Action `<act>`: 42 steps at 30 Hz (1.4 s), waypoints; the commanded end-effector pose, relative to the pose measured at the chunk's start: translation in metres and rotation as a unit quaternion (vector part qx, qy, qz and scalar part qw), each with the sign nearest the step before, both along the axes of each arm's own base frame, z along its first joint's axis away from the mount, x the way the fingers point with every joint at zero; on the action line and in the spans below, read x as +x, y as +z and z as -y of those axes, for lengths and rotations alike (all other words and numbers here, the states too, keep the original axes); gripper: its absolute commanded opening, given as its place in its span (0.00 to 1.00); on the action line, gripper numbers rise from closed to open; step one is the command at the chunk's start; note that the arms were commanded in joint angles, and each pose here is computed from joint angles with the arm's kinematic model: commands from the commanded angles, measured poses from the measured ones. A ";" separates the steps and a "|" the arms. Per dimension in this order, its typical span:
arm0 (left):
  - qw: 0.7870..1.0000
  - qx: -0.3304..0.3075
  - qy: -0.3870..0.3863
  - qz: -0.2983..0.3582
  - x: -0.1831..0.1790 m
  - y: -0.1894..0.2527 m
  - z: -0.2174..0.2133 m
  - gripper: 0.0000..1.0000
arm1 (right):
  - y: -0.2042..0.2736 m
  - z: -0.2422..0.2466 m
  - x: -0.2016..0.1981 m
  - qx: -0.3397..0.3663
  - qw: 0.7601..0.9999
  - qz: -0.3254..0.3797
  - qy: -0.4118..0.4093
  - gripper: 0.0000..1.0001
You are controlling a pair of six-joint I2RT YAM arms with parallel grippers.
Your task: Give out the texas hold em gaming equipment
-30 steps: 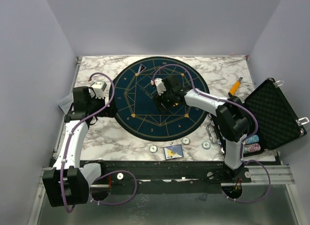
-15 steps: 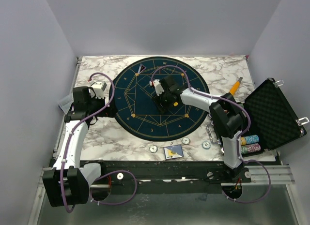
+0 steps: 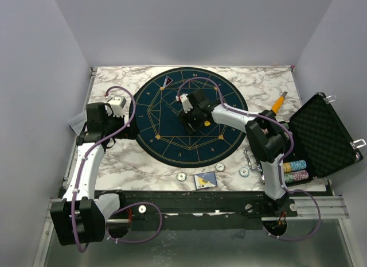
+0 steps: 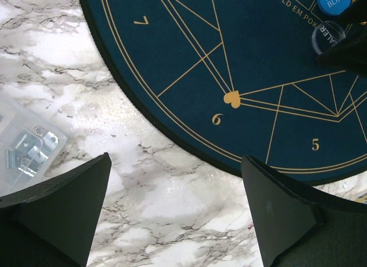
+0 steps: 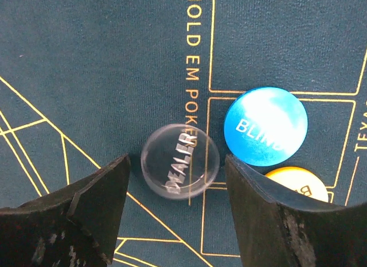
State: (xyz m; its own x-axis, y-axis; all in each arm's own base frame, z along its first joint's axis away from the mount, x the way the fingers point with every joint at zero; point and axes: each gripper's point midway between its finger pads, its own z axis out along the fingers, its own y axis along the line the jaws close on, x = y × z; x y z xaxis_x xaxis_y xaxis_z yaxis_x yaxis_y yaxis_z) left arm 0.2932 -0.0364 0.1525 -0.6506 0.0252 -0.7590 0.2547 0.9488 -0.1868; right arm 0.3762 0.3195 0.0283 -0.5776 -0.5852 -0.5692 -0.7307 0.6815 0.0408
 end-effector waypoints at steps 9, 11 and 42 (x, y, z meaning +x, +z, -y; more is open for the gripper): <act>1.000 -0.008 -0.005 0.012 0.006 0.009 0.003 0.99 | -0.005 0.002 0.000 -0.006 1.000 -0.010 -0.011 0.67; 1.000 -0.008 -0.005 0.011 0.006 0.008 0.003 0.98 | -0.006 0.001 -0.002 -0.005 1.000 -0.014 -0.008 0.67; 1.000 -0.007 -0.007 0.010 0.006 0.008 0.003 0.98 | 0.071 0.015 0.042 0.053 0.997 0.037 -0.040 0.43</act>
